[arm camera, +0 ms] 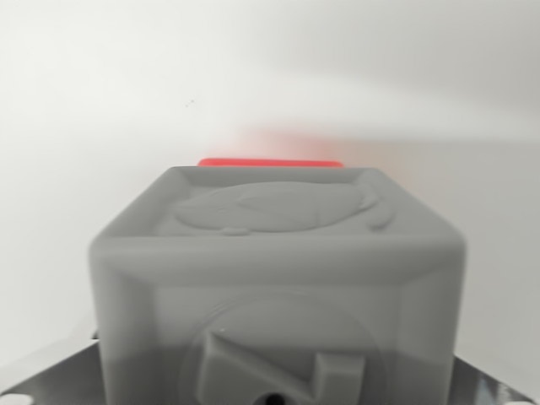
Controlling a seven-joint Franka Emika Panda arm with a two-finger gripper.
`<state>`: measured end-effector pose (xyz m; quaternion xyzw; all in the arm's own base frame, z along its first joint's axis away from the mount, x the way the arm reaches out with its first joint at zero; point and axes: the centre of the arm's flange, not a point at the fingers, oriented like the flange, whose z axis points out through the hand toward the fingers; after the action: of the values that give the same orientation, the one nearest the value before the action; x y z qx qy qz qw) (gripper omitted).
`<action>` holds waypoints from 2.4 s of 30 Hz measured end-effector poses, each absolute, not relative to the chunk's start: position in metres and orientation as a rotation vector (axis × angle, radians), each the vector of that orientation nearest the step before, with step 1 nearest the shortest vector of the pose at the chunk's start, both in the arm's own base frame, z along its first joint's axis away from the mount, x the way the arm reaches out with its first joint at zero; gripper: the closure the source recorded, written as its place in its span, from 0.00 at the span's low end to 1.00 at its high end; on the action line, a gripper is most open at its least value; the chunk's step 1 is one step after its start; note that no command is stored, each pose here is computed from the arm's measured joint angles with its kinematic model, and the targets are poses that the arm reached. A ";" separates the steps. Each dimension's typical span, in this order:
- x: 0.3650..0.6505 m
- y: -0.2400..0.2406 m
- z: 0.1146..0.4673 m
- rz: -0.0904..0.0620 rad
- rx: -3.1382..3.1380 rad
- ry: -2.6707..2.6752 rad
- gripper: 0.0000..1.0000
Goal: Destack cube
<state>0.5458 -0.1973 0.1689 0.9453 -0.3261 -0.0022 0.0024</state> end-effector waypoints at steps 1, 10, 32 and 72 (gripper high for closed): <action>0.546 -0.197 0.169 -0.007 2.965 -1.023 1.00; 0.546 -0.197 0.169 -0.007 2.965 -1.023 1.00; 0.546 -0.198 0.177 -0.004 2.966 -1.024 1.00; 0.546 -0.198 0.265 0.003 2.972 -1.026 1.00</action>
<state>0.5462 -0.1978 0.2646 0.9453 -0.3262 0.0010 -0.0014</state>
